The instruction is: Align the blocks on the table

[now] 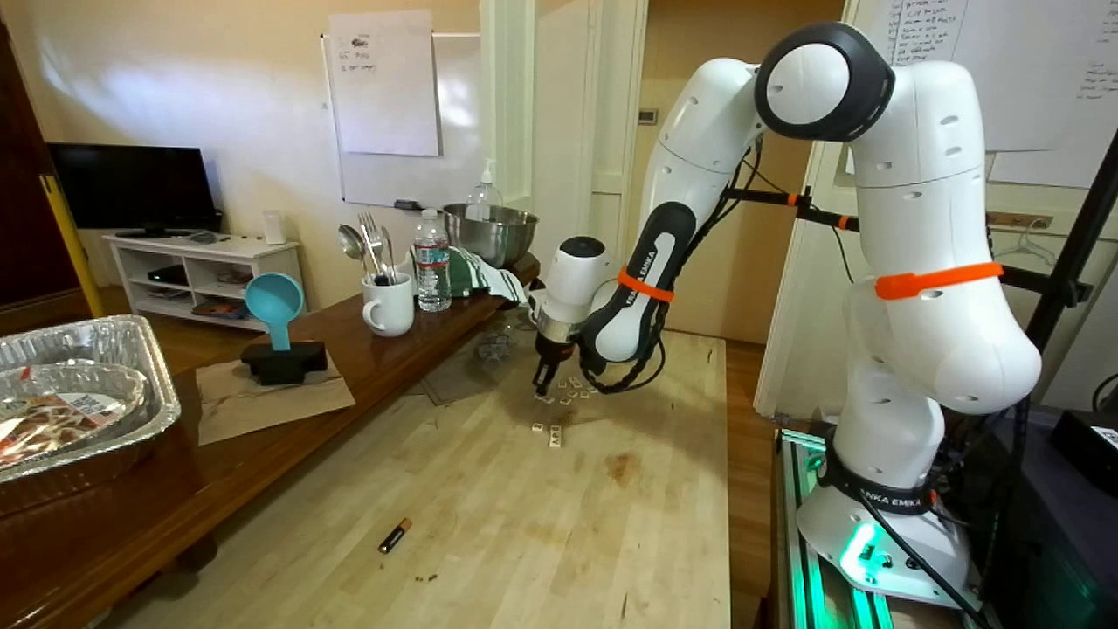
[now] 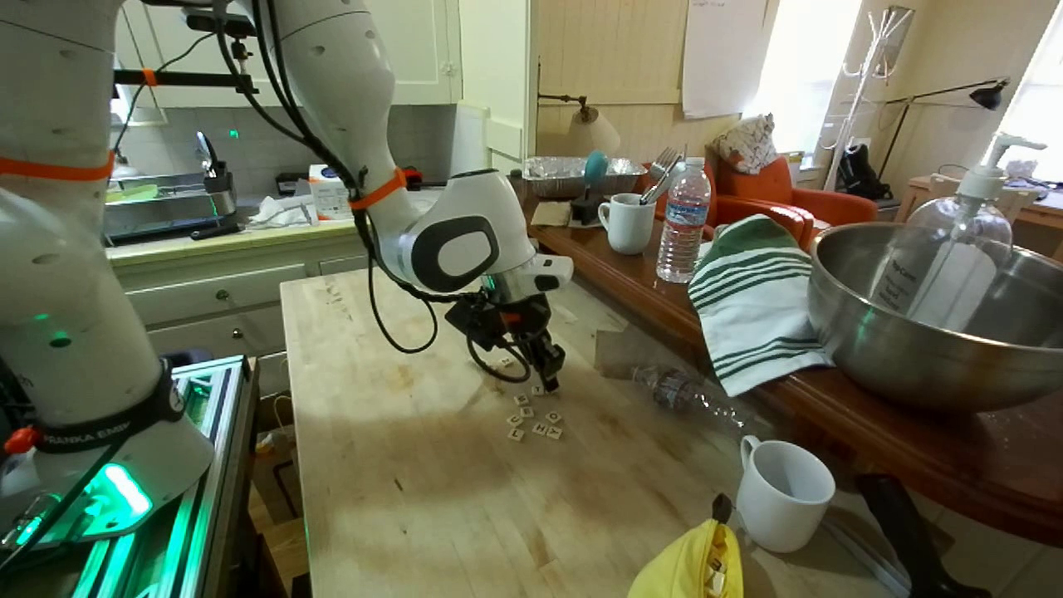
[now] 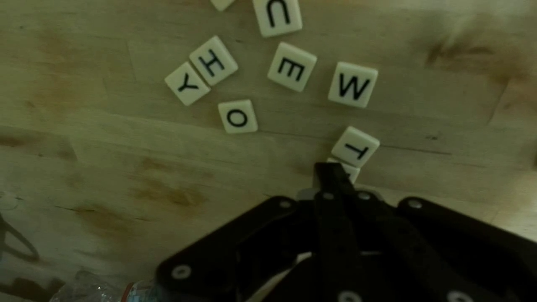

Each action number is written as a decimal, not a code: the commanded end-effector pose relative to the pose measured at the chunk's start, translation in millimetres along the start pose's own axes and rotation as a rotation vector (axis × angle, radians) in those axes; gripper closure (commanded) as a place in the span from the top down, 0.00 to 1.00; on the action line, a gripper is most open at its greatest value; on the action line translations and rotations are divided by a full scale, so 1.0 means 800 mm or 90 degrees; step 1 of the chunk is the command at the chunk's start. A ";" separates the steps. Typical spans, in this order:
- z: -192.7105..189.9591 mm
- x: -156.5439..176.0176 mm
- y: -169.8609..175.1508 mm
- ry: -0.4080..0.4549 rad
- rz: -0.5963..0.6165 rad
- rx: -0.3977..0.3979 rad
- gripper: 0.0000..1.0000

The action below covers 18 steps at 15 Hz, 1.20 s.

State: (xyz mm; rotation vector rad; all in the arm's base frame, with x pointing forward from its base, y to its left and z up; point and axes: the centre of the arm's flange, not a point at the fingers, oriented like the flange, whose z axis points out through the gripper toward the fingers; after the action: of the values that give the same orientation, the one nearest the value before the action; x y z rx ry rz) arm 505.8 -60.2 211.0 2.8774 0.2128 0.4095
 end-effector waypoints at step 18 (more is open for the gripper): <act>-0.006 -0.013 -0.092 -0.145 -0.059 0.061 0.00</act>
State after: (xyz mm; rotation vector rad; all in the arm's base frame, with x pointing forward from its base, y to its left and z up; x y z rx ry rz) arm 502.1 4.0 215.7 2.9502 0.3325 0.2242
